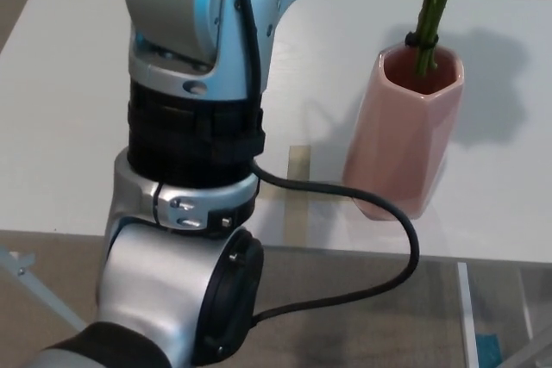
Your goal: Use the left hand to pick up the rose and then lift and insert it into the pink vase.
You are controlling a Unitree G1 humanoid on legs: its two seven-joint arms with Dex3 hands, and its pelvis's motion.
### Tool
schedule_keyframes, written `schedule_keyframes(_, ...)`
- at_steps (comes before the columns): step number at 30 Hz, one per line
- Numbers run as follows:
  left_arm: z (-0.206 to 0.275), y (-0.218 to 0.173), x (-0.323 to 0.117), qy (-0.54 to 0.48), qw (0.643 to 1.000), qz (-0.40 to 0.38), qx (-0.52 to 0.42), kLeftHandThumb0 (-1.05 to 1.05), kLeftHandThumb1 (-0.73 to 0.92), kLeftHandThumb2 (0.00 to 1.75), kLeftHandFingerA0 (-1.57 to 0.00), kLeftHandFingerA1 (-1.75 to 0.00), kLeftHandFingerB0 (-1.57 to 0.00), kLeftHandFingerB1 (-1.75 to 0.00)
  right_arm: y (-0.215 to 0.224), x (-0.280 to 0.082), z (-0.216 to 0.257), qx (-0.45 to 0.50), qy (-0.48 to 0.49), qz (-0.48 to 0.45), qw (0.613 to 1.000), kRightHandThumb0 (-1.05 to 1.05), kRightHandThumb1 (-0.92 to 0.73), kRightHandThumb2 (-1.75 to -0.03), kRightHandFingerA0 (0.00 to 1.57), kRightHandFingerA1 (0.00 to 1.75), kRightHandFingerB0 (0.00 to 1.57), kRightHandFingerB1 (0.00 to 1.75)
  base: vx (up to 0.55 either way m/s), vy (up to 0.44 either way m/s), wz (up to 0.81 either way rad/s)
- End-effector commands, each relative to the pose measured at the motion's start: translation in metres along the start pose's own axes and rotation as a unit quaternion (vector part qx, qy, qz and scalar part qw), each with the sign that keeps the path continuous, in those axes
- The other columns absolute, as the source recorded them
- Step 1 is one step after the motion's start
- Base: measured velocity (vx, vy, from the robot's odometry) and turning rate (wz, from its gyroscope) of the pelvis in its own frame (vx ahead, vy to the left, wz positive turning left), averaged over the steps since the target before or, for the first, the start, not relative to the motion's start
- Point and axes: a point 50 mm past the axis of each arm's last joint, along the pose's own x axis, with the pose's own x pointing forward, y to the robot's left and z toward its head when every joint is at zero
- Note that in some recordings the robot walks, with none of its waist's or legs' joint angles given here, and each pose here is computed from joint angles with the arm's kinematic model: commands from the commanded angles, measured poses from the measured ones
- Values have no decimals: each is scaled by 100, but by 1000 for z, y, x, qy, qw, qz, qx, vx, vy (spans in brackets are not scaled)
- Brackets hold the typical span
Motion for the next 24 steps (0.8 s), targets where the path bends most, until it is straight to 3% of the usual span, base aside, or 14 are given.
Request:
schedule_keyframes(1, -11, -6, 2, 13, 1000, -3, -13, -16, 79, 70, -94, -145, -84, -79, 4, -1, -3, 4, 7, 5, 1000, -28, -66, -59, 70, 50, 57, 44, 0, 0, 0)
schedule_keyframes(4, -15, -5, 2, 14, 1000, 0, -10, -16, 80, 69, -93, -143, -84, -74, 4, 0, 0, -2, 5, 6, 1000, -28, -66, -59, 71, 50, 57, 44, 0, 0, 0)
schedule_keyframes(10, -23, -5, 3, 22, 1000, 3, 9, -16, 80, 68, -95, -146, -80, -85, 5, 0, 0, -7, 3, 9, 1000, -28, -66, -58, 71, 50, 57, 44, 0, 0, 0)
schedule_keyframes(24, -35, -7, 13, 32, 999, 3, 35, -16, 79, 68, -97, -147, -80, -89, 9, 1, 7, 3, -10, 17, 1000, -27, -66, -59, 69, 49, 55, 43, 0, 0, 0)
